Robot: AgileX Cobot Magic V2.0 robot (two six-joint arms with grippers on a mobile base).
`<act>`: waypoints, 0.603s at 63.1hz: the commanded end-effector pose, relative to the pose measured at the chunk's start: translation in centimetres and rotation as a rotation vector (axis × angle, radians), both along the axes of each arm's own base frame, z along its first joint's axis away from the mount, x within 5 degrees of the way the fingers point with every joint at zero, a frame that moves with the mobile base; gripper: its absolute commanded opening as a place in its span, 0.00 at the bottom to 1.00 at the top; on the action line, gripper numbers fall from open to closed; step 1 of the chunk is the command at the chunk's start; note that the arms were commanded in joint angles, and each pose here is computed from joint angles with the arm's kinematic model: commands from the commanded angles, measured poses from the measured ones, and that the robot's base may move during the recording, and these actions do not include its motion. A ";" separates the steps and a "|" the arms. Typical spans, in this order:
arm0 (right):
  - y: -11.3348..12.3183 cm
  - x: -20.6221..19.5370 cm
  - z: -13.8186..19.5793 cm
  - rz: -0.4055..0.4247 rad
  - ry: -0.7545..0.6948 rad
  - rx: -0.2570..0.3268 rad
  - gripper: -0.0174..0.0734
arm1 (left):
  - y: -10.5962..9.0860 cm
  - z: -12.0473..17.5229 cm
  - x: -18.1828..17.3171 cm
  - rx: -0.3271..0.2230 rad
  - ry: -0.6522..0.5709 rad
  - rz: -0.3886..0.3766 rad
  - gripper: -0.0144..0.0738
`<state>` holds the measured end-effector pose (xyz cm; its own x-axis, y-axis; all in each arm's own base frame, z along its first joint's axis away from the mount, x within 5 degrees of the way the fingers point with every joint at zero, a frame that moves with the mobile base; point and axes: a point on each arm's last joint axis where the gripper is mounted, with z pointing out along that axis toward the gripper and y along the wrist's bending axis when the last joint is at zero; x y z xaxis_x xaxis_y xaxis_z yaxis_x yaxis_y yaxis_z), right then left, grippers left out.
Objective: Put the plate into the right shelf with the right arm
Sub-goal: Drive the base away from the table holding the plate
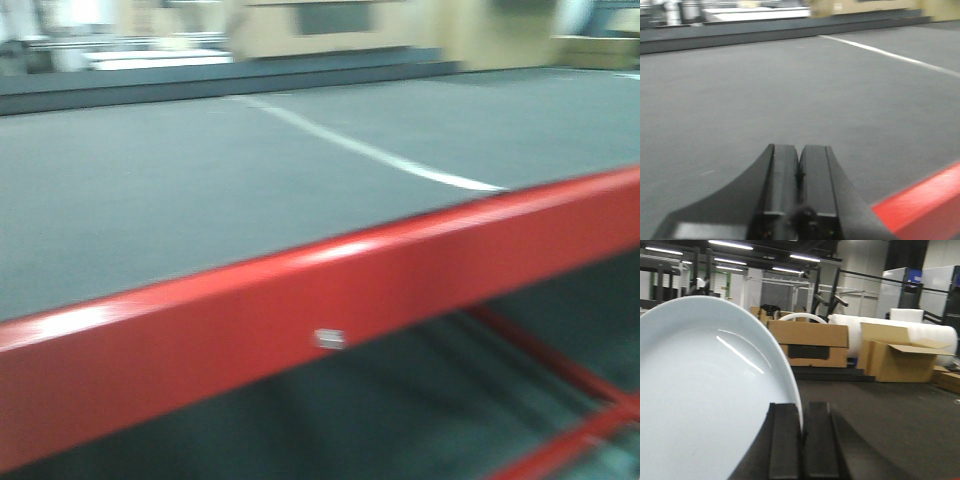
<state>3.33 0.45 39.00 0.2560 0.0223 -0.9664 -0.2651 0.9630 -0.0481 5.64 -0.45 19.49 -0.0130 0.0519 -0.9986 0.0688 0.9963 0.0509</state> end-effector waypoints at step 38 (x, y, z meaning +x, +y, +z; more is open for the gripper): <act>0.1 -0.4 1.4 0.012 -0.098 0.002 0.25 | 0.1 0.5 -0.1 -0.012 -0.084 0.015 0.11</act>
<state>3.33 0.45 39.00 0.2565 0.0208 -0.9663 -0.2644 0.9632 -0.0495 5.64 -0.45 19.49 -0.0130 0.0519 -0.9986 0.0688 0.9963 0.0509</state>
